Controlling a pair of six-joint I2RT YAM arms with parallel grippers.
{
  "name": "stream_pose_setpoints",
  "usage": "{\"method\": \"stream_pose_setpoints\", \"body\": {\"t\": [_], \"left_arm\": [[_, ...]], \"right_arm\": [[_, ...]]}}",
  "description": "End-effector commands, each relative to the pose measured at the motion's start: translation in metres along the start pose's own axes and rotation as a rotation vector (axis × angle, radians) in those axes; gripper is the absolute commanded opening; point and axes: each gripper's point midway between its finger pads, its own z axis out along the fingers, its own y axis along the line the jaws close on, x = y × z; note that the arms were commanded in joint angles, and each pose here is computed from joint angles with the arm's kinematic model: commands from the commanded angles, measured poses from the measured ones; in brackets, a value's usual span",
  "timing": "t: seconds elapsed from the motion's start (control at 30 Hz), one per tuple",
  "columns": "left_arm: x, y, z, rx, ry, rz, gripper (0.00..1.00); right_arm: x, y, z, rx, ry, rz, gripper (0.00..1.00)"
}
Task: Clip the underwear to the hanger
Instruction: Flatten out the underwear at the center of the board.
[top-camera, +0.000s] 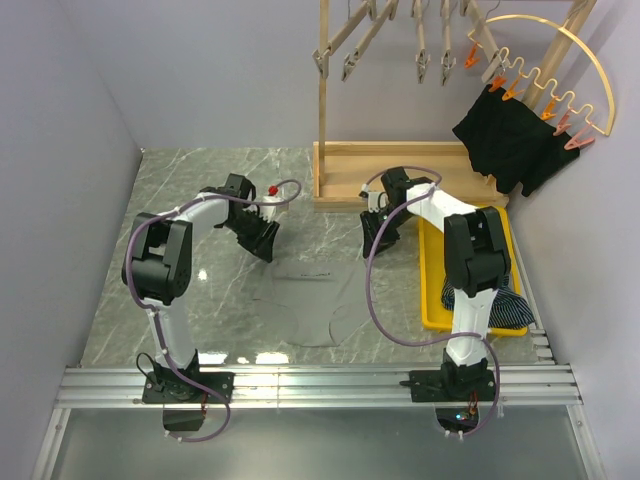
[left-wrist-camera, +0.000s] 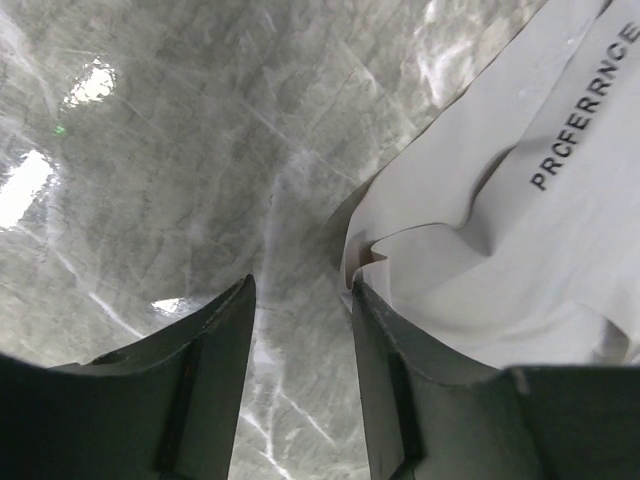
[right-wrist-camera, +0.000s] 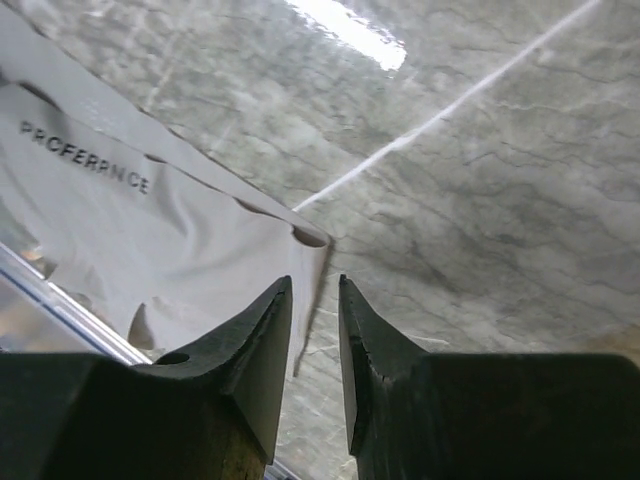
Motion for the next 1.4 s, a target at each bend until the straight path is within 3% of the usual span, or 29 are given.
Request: {"method": "stream_pose_setpoints", "body": {"t": [0.0, 0.47, 1.1, 1.37], "left_arm": [[-0.025, -0.013, -0.017, 0.046, -0.093, 0.002, 0.50], [-0.039, 0.007, -0.024, 0.017, -0.150, -0.090, 0.51], [-0.022, -0.013, 0.002, 0.102, -0.075, -0.100, 0.47], [-0.016, -0.008, 0.004, 0.076, -0.061, -0.096, 0.48]], "right_arm": [[-0.016, 0.022, -0.021, -0.061, -0.075, -0.022, 0.34], [-0.007, 0.023, -0.003, -0.077, -0.032, -0.016, 0.34], [0.001, 0.019, 0.015, -0.041, 0.011, -0.035, 0.31], [0.007, 0.013, 0.019, 0.010, 0.033, -0.035, 0.36]]}}
